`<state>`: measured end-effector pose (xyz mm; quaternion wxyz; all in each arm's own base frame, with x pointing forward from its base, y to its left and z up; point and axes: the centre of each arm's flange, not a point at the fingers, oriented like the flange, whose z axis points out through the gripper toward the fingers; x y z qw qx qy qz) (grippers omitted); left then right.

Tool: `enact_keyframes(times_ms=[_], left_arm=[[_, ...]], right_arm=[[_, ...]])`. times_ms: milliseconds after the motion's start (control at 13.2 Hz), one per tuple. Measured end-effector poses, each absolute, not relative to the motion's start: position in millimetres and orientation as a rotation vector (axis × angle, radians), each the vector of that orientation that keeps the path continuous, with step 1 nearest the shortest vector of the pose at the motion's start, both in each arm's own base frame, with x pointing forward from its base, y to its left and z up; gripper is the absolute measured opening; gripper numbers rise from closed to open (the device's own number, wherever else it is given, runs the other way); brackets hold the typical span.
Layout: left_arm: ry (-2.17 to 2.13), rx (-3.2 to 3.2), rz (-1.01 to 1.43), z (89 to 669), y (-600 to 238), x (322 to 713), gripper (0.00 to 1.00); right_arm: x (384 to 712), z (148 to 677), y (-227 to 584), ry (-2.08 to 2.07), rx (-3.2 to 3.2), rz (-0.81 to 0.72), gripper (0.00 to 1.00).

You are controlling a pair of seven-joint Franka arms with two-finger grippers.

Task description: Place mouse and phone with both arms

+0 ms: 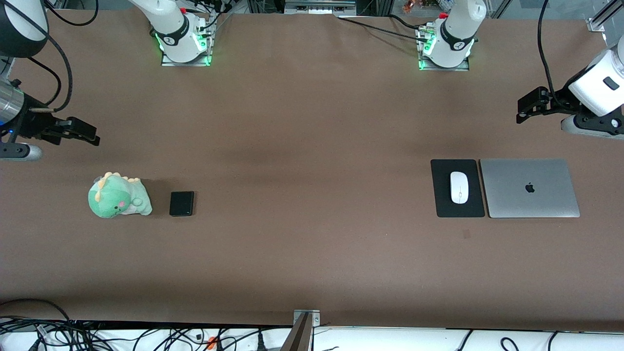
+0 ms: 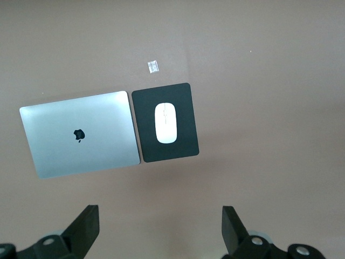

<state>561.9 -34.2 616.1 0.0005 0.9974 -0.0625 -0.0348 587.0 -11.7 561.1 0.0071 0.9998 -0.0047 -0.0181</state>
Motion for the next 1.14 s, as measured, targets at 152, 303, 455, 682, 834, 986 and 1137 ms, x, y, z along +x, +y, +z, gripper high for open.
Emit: enact_keyframes(times_ms=[152,303,455,682,834,986,1137], left_arm=[[-0.196,3.133,-0.110,616,-34,562,1.00],[-0.196,3.133,-0.111,616,-34,562,1.00],[-0.195,3.133,-0.111,616,-34,562,1.00],[-0.189,3.133,-0.115,615,-34,562,1.00],[-0.172,3.134,-0.117,615,-34,562,1.00],[-0.165,3.135,-0.124,615,-33,561,1.00],[-0.160,3.135,-0.126,614,-31,561,1.00]], right_arm=[[584,571,-16,0.014,3.110,-0.037,1.00],[582,584,-21,0.017,3.110,-0.002,1.00],[581,602,-21,0.015,3.109,0.039,1.00],[579,610,-16,0.030,3.110,0.025,1.00],[578,609,-11,0.042,3.111,0.005,1.00],[577,609,-11,0.042,3.112,0.002,1.00],[577,609,-11,0.042,3.112,0.001,1.00]])
